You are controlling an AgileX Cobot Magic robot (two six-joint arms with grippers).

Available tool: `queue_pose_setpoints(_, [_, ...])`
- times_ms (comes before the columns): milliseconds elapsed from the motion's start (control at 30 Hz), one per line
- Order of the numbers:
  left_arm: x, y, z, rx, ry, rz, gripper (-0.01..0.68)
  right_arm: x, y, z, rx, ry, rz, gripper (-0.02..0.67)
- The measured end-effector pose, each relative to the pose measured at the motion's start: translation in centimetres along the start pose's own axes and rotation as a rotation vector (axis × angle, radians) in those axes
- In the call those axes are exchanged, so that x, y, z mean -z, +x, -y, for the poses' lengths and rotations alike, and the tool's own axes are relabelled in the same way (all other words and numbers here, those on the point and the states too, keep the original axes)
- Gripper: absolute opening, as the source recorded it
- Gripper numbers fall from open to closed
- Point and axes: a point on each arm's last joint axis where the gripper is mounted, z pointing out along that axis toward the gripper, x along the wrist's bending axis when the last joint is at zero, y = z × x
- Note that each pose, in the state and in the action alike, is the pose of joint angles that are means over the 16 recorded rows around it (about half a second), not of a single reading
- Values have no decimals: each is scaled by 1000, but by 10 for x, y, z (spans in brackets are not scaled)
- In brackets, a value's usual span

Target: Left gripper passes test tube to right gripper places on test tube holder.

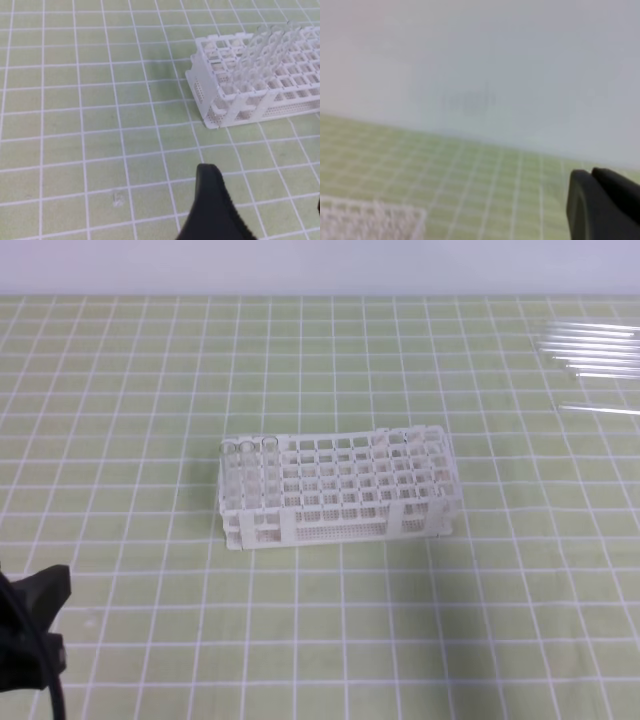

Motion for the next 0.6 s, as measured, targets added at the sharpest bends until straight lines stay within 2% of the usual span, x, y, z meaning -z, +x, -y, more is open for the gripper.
queue_pose_setpoints(300, [0,0,0,0,0,0,392,64,-13,48,-9,112,166,-15])
queue_pose_setpoints(600, [0,0,0,0,0,0,393,87,-11,97,-40,155,253,-15])
